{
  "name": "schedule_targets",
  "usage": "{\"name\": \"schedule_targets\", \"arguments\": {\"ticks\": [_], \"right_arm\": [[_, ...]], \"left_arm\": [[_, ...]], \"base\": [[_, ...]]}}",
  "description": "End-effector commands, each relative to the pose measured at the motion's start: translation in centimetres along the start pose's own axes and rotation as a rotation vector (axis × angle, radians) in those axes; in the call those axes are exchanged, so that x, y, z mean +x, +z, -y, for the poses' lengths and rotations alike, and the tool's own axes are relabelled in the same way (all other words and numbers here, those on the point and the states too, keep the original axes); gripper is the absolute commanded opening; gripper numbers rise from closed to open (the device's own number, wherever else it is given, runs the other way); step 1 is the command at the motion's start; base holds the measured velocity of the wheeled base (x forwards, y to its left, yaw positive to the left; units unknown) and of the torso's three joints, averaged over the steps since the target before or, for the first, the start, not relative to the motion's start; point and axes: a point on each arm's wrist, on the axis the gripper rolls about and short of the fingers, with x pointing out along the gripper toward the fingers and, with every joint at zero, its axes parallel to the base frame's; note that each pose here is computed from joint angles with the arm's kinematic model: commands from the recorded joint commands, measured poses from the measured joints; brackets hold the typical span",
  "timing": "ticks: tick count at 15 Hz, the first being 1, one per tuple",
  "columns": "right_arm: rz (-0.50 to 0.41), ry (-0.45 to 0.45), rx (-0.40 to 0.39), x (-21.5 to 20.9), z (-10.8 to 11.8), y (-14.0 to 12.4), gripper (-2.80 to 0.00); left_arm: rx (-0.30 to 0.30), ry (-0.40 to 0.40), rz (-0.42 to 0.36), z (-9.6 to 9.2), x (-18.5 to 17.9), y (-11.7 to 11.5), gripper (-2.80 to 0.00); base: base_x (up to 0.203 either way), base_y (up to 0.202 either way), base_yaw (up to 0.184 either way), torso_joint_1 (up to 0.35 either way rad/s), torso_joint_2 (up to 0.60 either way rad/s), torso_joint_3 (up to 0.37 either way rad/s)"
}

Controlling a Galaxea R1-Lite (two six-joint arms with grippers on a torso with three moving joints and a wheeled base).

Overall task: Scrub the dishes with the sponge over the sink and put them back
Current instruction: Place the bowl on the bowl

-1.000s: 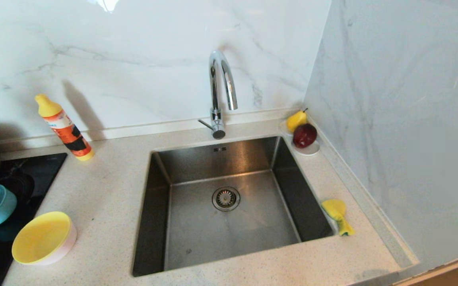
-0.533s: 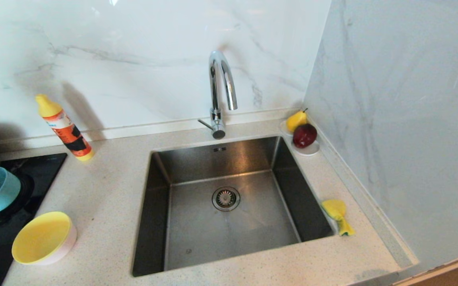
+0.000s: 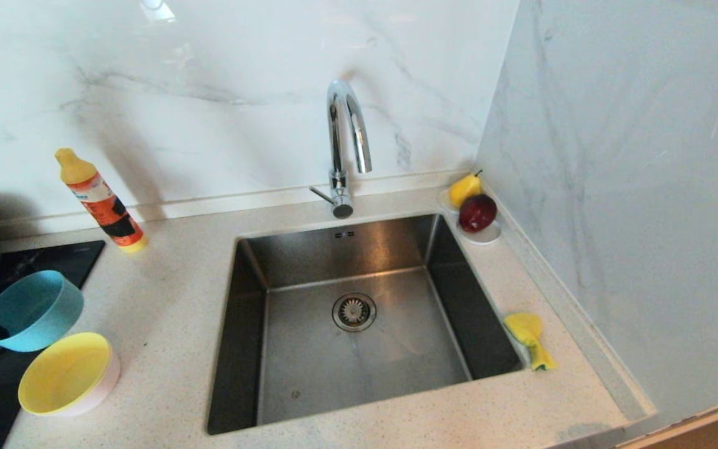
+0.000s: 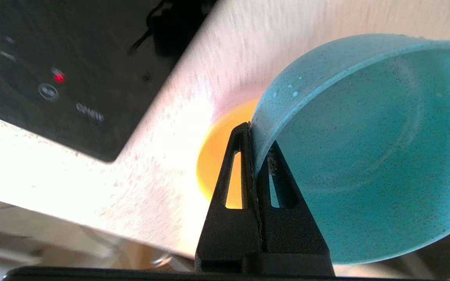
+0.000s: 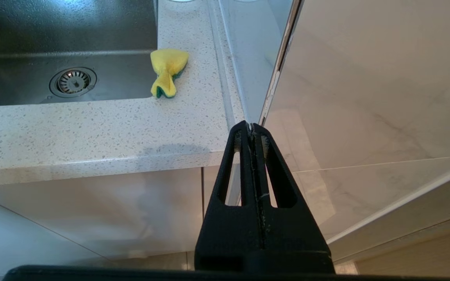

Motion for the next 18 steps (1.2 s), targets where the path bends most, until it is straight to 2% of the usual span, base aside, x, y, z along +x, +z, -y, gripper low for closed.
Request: {"name": "schedule_targets", "arguments": {"ticks": [1,3,8,11,13,18], "right_arm": [[-0.001,0.001,-0.001,0.0,0.0,0.0,-2.80],[-0.001,0.001,-0.001,0.0,0.0,0.0,-2.80],[-0.001,0.001,-0.001,0.0,0.0,0.0,-2.80],[-0.001,0.001,-0.001,0.0,0.0,0.0,-2.80],[-0.001,0.001,-0.001,0.0,0.0,0.0,-2.80],[-0.001,0.001,-0.001,0.0,0.0,0.0,-2.80]], "left_arm": [[0.069,-0.003,-0.035,0.2,-0.1,-1.5,-2.80],[0.107,0.002,-0.082,-0.2,0.6,-2.4,-2.80],[0.122,0.009,-0.086,-0.3,1.2,-2.2,-2.80],[0.116,0.062,-0.111,-0.7,2.2,-2.1,-2.80],[0.117,0.067,-0.115,-0.7,2.3,-2.1,-2.80],[0.171,0.071,-0.100,-0.2,3.3,-2.0,-2.80]], "base": [[0.000,0.000,0.000,0.000,0.00,0.000],[0.000,0.000,0.000,0.000,0.00,0.000],[0.000,0.000,0.000,0.000,0.00,0.000],[0.000,0.000,0.000,0.000,0.00,0.000],[0.000,0.000,0.000,0.000,0.00,0.000],[0.000,0.000,0.000,0.000,0.00,0.000]]}}
